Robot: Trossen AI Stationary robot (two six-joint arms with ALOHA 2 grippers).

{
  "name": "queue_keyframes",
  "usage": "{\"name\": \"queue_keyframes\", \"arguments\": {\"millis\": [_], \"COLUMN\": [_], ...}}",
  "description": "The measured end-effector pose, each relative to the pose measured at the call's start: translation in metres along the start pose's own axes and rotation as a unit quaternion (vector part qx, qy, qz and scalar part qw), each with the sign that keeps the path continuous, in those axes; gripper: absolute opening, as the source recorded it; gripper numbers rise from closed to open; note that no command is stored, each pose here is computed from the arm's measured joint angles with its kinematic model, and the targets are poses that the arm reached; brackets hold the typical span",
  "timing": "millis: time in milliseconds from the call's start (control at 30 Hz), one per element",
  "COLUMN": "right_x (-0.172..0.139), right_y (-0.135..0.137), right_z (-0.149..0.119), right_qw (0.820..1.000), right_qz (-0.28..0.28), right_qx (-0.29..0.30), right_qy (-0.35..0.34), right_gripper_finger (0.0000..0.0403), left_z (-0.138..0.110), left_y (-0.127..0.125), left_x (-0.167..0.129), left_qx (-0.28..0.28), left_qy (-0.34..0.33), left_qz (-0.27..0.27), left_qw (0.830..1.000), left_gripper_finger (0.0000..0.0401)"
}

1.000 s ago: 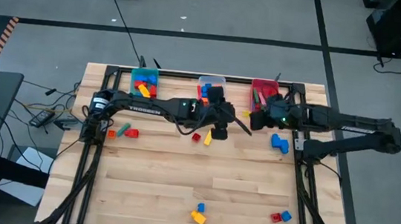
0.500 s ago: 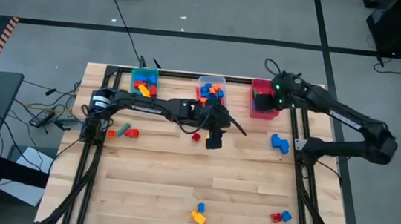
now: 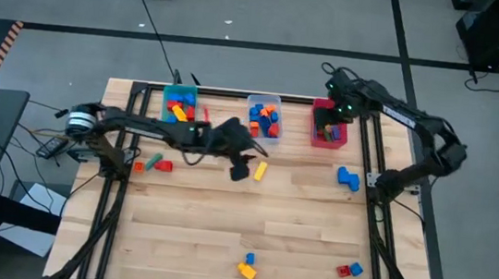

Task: Sort blocks by size
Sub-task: Put the yellow block into the red bin, then put the blue 1 stud game piece into the blue bin

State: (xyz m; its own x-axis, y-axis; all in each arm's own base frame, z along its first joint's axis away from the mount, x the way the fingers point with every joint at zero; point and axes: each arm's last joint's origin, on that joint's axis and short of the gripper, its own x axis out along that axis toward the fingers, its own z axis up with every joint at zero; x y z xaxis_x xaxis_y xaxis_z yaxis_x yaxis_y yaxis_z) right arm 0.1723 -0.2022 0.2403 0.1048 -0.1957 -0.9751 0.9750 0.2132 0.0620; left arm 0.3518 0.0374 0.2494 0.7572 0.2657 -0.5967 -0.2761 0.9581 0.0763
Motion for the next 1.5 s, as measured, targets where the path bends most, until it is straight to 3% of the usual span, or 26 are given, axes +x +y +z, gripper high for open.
{"name": "queue_keyframes", "arguments": {"millis": [367, 800, 1000, 1167, 1500], "right_x": [0.020, -0.018, -0.048, -0.072, -0.076], "right_y": [0.021, 0.017, 0.013, 0.020, 0.014], "right_z": [0.043, 0.053, 0.024, -0.018, -0.108], "right_qw": [0.998, 0.999, 0.997, 0.997, 0.998], "right_qz": [-0.032, -0.041, -0.064, -0.065, -0.035], "right_qx": [-0.015, -0.005, 0.006, -0.005, 0.057], "right_qy": [0.052, 0.018, 0.052, 0.035, 0.015], "right_gripper_finger": [0.0102, 0.0172, 0.0194, 0.0197, 0.0205], "left_z": [-0.046, -0.061, -0.056, -0.052, -0.047], "left_y": [0.013, 0.016, 0.017, 0.017, 0.017], "left_x": [-0.045, -0.054, -0.054, -0.054, -0.055], "left_qx": [-0.055, -0.030, -0.004, 0.013, 0.007], "left_qy": [-0.006, -0.009, -0.035, -0.052, -0.079], "left_qz": [0.026, 0.033, 0.039, 0.042, 0.042], "left_qw": [0.998, 0.999, 0.999, 0.998, 0.996], "left_gripper_finger": [0.0186, 0.0186, 0.0186, 0.0186, 0.0186]}}
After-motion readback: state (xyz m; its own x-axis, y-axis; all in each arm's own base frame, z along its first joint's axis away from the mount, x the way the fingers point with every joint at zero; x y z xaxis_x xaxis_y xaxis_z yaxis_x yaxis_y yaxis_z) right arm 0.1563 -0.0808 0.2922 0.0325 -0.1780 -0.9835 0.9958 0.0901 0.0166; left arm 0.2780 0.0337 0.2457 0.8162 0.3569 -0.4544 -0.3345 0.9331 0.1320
